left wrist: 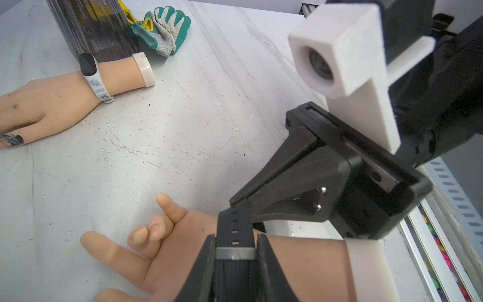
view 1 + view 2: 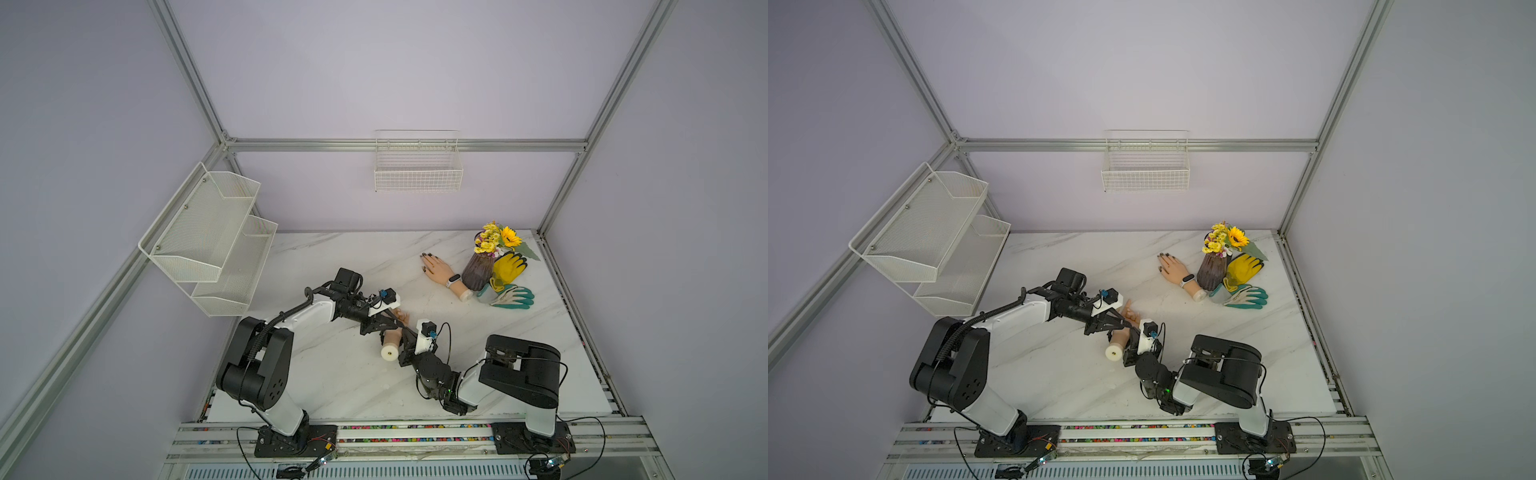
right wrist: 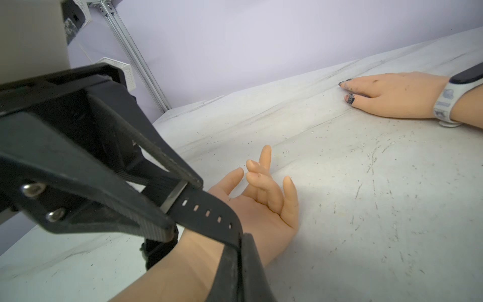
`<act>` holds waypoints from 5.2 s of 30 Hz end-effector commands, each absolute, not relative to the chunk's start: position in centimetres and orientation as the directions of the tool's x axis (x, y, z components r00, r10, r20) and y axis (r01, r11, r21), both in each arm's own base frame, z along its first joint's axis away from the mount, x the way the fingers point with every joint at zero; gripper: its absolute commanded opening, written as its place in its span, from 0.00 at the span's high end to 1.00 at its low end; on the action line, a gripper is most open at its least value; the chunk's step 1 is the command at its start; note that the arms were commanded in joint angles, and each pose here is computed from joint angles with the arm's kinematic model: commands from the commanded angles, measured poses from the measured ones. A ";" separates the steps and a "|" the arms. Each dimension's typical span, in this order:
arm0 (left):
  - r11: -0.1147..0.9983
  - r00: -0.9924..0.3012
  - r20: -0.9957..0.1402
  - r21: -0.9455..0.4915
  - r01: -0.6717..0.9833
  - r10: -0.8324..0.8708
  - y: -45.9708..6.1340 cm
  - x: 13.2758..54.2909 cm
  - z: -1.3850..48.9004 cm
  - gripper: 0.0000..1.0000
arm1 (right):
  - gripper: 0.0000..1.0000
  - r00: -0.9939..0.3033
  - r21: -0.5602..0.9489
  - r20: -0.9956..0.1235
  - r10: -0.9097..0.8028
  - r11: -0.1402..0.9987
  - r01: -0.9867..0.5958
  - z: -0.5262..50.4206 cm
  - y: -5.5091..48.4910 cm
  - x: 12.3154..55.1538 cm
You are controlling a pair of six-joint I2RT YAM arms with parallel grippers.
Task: Take off the watch
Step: Untie the watch from the hand, then take off the watch from the hand, then place the watch at the center of the board.
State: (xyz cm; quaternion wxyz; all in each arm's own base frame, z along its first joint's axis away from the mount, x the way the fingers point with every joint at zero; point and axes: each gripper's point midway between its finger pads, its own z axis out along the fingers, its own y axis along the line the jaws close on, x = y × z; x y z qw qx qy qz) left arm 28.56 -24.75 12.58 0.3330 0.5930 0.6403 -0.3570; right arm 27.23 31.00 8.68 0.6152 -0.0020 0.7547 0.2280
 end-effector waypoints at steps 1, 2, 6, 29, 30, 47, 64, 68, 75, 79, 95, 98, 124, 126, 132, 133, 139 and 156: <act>0.114 -0.035 -0.876 0.022 0.993 0.481 -22.5 30.7 15.7 0.86 | 1.00 -0.249 0.082 -0.965 0.082 0.997 0.010 3.5 22.3 27.8; 0.115 -0.037 -0.875 0.021 0.993 0.482 -22.5 30.7 15.6 0.86 | 1.00 -0.249 0.083 -0.965 0.083 0.996 0.010 3.6 22.4 27.8; 0.122 -0.038 -0.868 0.026 0.992 0.496 -22.2 30.6 15.3 0.86 | 1.00 -0.247 0.078 -0.966 0.080 0.997 0.017 3.5 22.3 27.8; 0.239 -0.066 -0.805 0.096 0.966 0.589 -19.8 32.3 12.7 0.87 | 1.00 -0.249 0.109 -0.962 0.115 0.993 0.038 3.1 21.7 27.5; 0.246 -0.072 -0.806 0.093 0.965 0.587 -19.7 32.4 12.5 0.87 | 1.00 -0.248 0.110 -0.962 0.116 0.993 0.039 3.2 21.7 27.5; 0.256 -0.074 -0.837 0.081 0.963 0.543 -19.1 32.6 13.1 0.87 | 1.00 -0.247 0.111 -0.962 0.114 0.994 0.024 3.4 22.0 27.3; 0.198 0.054 -0.878 0.167 0.966 0.475 -21.9 31.2 17.7 0.00 | 1.00 -0.236 0.121 -0.966 0.103 0.990 -0.065 9.5 26.1 28.1; 0.308 0.062 -0.916 0.197 0.931 0.397 -22.2 32.3 21.4 0.00 | 1.00 -0.247 0.104 -0.965 0.089 0.993 -0.050 11.4 26.4 27.7; 0.540 0.001 -0.964 0.149 0.828 0.264 -22.2 35.2 25.0 0.00 | 1.00 -0.234 0.054 -0.969 0.073 0.995 0.088 15.2 25.7 27.2; 0.679 -0.020 -0.976 0.136 0.722 0.216 -21.0 36.7 26.7 0.00 | 1.00 -0.226 0.002 -0.973 0.048 0.980 0.201 16.2 25.3 27.4; 0.963 -0.267 -0.955 -0.183 0.196 -0.127 -13.4 41.1 29.2 0.00 | 1.00 -0.149 0.136 -0.971 0.184 0.948 0.287 21.9 27.8 26.0; 0.958 -0.279 -0.946 -0.221 0.181 -0.165 -13.3 41.1 29.6 0.00 | 1.00 -0.159 0.143 -0.969 0.189 0.955 0.261 24.5 28.2 25.8; 0.984 -0.257 -0.952 -0.177 0.018 -0.166 -9.5 39.3 31.7 0.00 | 1.00 -0.384 0.653 -0.756 0.530 0.645 -0.396 39.4 29.4 38.9; 0.985 -0.231 -0.958 -0.173 -0.003 -0.169 -8.9 38.8 32.1 0.00 | 1.00 -0.421 0.704 -0.708 0.567 0.617 -0.352 37.6 29.9 40.8; 0.986 -0.134 -0.977 -0.163 -0.042 -0.167 -7.1 37.0 33.7 0.00 | 1.00 -0.534 0.833 -0.526 0.662 0.528 -0.167 29.4 33.5 46.4; 0.986 -0.123 -0.978 -0.165 -0.034 -0.168 -7.1 36.7 34.0 0.00 | 1.00 -0.540 0.847 -0.497 0.679 0.516 -0.130 28.0 34.3 47.6; 0.986 -0.097 -0.981 -0.168 -0.002 -0.167 -7.4 36.1 34.4 0.00 | 1.00 -0.602 0.864 -0.348 0.719 0.496 0.092 19.4 39.2 53.3; 0.980 -0.148 -0.970 -0.198 0.035 -0.191 -7.8 37.4 33.3 0.00 | 0.99 -0.701 0.907 0.078 0.709 0.242 0.346 8.7 47.1 53.8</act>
